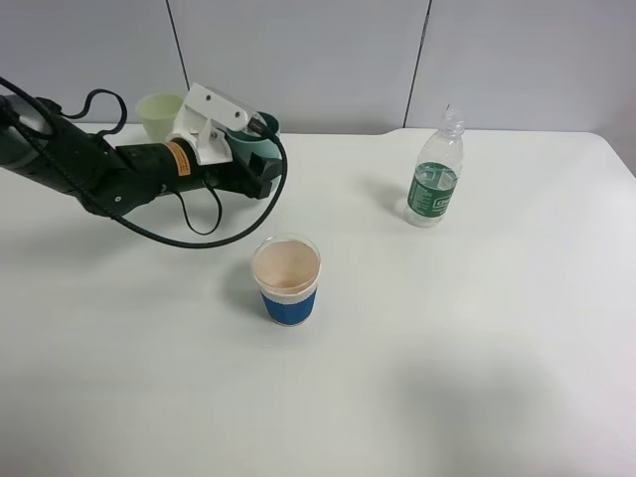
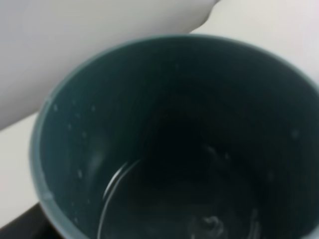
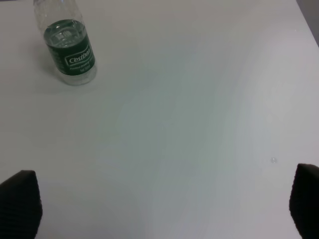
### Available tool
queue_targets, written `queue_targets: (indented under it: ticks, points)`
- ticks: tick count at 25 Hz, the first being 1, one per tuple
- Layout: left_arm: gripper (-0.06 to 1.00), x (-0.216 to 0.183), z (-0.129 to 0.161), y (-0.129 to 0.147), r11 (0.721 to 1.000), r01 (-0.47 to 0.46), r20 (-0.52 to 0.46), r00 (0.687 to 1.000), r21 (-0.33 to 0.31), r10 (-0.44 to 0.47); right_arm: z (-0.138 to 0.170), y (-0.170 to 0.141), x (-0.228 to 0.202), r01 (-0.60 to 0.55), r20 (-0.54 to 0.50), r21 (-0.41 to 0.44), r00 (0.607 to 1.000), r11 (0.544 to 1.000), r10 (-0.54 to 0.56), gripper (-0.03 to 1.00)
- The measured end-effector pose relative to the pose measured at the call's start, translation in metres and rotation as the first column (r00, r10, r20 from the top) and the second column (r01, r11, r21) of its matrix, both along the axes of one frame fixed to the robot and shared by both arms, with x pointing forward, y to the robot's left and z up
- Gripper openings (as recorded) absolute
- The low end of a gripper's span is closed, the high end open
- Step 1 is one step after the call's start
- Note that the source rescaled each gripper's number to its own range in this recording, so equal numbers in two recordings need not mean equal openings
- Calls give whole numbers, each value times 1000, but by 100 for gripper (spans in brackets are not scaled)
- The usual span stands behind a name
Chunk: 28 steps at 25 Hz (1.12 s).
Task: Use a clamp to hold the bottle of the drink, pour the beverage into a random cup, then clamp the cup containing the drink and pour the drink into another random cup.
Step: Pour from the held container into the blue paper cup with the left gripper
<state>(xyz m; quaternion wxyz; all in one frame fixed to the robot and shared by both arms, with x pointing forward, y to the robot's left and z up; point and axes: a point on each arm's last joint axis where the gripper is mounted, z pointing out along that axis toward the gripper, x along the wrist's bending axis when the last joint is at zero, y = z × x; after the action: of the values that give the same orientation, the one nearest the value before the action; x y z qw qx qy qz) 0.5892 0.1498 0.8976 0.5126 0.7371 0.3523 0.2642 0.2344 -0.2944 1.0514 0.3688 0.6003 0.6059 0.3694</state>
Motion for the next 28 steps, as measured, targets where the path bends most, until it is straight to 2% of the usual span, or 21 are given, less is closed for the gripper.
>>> queue_targets:
  ticks: [7, 9, 18, 22, 25, 28]
  points:
    - [2, -40, 13, 30, 988, -153, -18, 988, 0, 153, 0, 0, 0, 0, 0, 0, 1000, 1000, 0, 100]
    - [2, -52, 16, 38, 982, -188, -9, 982, 18, 188, 0, 0, 0, 0, 0, 0, 1000, 1000, 0, 100]
    - [2, -88, 30, 67, 937, -340, 49, 940, 83, 337, 0, 0, 0, 0, 0, 0, 1000, 1000, 0, 100]
    - [2, -98, 35, 74, 918, -382, 76, 924, 109, 376, 0, 0, 0, 0, 0, 0, 1000, 1000, 0, 100]
    - [2, -103, 40, 70, 906, -397, 119, 916, 147, 382, 0, 0, 0, 0, 0, 0, 1000, 1000, 0, 100]
    - [2, -110, 41, 60, 888, -395, 165, 917, 235, 364, 0, 0, 0, 0, 0, 0, 1000, 1000, 0, 100]
